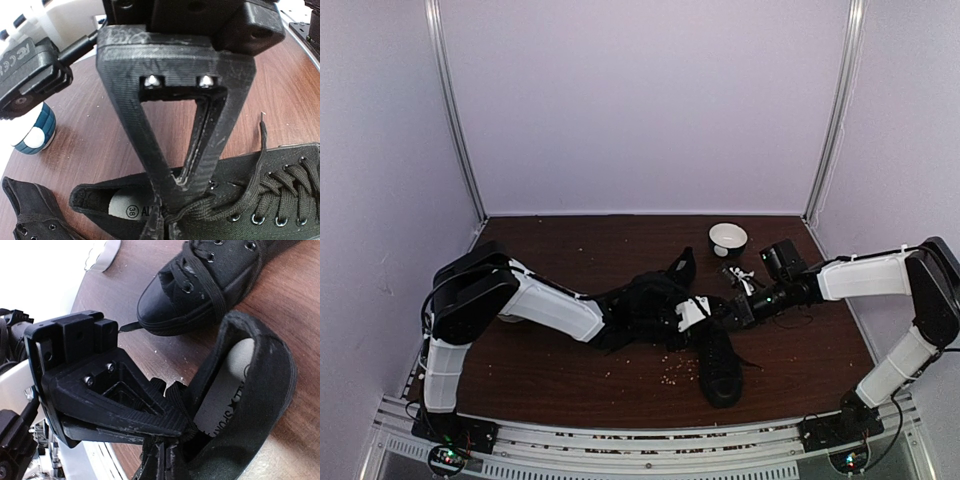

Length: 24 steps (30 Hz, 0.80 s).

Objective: Tie the shoes
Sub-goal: Adjust the loop with the shoelace on the shoe.

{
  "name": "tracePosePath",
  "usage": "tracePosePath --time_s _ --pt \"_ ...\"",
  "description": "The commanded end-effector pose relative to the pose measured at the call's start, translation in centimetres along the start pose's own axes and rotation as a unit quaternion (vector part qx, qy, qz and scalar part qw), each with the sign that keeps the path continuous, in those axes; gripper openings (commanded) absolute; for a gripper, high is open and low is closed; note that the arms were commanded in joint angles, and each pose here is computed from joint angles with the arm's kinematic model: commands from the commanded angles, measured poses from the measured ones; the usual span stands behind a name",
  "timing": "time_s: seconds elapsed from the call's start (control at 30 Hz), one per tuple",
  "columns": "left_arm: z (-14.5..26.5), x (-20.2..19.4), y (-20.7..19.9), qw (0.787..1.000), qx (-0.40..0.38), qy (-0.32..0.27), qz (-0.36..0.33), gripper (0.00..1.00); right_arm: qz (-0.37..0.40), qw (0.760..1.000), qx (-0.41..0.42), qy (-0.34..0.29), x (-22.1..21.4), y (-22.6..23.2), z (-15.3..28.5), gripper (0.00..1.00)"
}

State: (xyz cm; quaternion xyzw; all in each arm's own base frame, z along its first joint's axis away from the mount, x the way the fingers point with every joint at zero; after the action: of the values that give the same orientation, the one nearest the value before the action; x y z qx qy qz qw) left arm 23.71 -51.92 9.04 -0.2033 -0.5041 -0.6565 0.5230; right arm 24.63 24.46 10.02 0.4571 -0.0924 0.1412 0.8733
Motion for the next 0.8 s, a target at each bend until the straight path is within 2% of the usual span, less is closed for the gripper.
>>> tracePosePath --time_s 0.0,0.37,0.5,0.63,0.77 --pt "1.2 5.0 3.1 0.994 0.057 -0.094 -0.016 0.00 -0.003 1.000 -0.010 0.007 -0.9 -0.1 0.0 0.00" --pt "1.3 2.9 2.4 0.997 0.047 -0.045 -0.034 0.00 0.001 0.997 -0.057 -0.053 0.8 0.0 2.8 0.00" --pt "1.2 2.5 2.5 0.997 0.049 -0.035 -0.038 0.01 0.002 0.997 -0.061 -0.052 0.7 -0.1 3.1 0.00" --pt "1.1 2.5 2.6 0.997 0.050 -0.031 -0.043 0.09 0.003 0.997 -0.054 -0.050 0.7 0.2 3.1 0.00" --pt "1.1 2.5 2.8 0.997 0.055 -0.030 -0.044 0.08 0.006 0.998 -0.051 -0.045 0.5 0.2 3.0 0.00"
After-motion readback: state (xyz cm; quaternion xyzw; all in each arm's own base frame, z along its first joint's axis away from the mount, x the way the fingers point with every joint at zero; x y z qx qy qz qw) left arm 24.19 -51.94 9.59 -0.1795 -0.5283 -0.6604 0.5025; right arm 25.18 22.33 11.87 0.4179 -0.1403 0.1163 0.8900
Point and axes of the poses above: each gripper's point midway between its finger pads, its own z axis back along the fingers, its own y axis along the line the jaws close on, x = y × z, the point moved 2 cm from there along z, back along the fingers, and after that the axes turned 10 degrees about -z, right-handed, at the moved point
